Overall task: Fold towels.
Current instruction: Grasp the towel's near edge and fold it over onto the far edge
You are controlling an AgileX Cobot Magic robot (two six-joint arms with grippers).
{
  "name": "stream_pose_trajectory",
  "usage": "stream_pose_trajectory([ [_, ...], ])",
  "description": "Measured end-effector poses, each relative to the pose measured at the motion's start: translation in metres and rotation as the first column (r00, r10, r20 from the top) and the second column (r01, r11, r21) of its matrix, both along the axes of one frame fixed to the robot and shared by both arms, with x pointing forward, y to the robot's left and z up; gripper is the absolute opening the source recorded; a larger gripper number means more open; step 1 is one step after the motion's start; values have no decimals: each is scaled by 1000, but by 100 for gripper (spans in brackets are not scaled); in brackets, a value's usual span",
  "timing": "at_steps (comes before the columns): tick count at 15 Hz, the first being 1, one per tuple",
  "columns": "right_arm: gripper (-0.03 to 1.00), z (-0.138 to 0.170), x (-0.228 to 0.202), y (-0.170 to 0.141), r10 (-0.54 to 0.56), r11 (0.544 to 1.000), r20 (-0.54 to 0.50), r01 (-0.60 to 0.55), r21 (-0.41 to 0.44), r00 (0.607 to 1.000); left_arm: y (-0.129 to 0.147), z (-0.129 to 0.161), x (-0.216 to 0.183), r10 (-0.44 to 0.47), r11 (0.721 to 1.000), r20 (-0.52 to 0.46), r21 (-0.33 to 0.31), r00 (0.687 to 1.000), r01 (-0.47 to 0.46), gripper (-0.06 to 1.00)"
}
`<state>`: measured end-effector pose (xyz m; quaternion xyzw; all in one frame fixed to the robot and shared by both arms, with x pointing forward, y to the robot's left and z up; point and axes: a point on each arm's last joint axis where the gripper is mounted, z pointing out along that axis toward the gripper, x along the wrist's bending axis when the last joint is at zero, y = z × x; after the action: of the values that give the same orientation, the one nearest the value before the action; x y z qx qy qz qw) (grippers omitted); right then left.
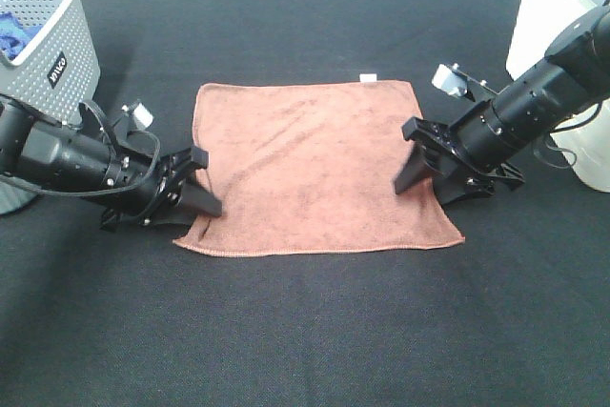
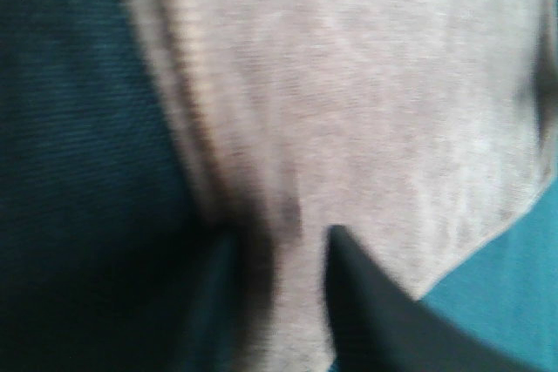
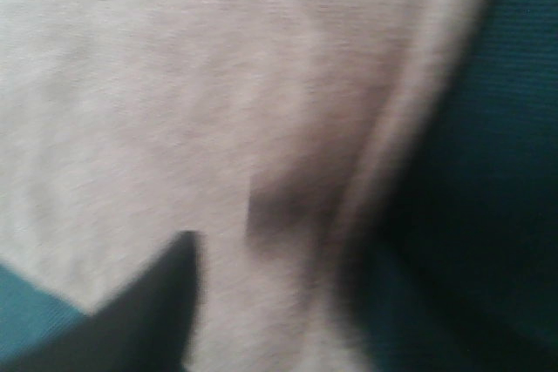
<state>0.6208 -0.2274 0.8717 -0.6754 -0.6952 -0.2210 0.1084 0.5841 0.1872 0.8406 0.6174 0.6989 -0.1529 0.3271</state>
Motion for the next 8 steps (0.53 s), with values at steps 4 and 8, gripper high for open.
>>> stream_pose_trajectory([
  [4, 0, -4, 1, -4, -71, 997, -12, 70, -36, 997, 1, 3, -1, -14, 1000, 3, 19, 1000, 14, 0],
  [8, 0, -5, -9, -2, -52, 999, -116, 50, -20, 992, 6, 25, -9, -76, 991, -30, 104, 997, 79, 0],
])
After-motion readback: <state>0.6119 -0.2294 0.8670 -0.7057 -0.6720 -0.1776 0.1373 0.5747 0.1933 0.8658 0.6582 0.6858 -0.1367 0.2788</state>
